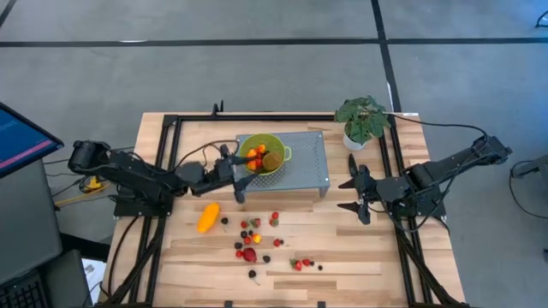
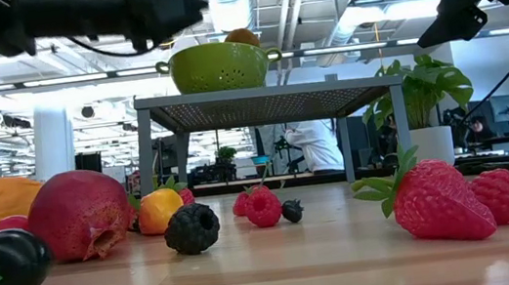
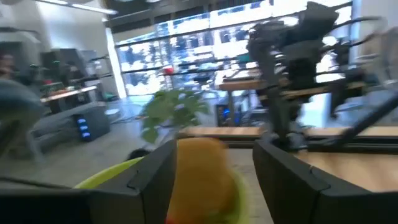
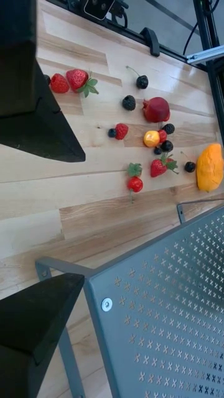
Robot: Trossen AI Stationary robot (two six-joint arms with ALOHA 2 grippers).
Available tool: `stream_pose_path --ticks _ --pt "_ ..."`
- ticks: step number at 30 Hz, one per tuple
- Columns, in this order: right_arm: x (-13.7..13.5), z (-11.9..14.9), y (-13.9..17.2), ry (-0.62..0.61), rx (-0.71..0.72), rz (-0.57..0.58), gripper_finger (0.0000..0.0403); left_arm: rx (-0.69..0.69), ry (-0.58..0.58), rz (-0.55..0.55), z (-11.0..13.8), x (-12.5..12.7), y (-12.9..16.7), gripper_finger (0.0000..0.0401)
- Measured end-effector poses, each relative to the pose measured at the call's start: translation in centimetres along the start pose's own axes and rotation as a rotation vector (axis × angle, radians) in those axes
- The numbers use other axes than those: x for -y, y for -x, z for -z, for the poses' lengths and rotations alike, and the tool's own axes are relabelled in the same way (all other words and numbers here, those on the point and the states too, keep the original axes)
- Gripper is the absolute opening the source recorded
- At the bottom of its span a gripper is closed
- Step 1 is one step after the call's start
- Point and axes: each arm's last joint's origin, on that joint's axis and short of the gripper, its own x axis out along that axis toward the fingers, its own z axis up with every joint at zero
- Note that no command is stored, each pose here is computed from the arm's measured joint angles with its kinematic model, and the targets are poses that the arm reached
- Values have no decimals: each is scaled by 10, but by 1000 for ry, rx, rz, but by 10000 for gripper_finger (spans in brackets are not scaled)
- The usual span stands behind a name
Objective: Pick & Place Fruit
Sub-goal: Put the black cherry into the green strainer bowl on the shelf
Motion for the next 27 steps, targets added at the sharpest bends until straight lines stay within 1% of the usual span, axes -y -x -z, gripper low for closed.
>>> stream_pose_path --ticks 6,10,13,18,22,27 --pt "0 0 0 0 0 -1 301 50 40 146 -15 29 20 203" --pt "0 0 0 0 0 0 301 3 18 258 -16 48 36 203" --pt "0 0 0 0 0 0 301 -99 -40 341 -6 61 46 202" --pt "0 0 0 0 0 0 301 -300 -58 420 13 73 61 203" --pt "0 0 0 0 0 0 301 -416 -83 446 24 76 70 199" --pt "0 0 0 0 0 0 301 -549 -115 441 36 74 77 194"
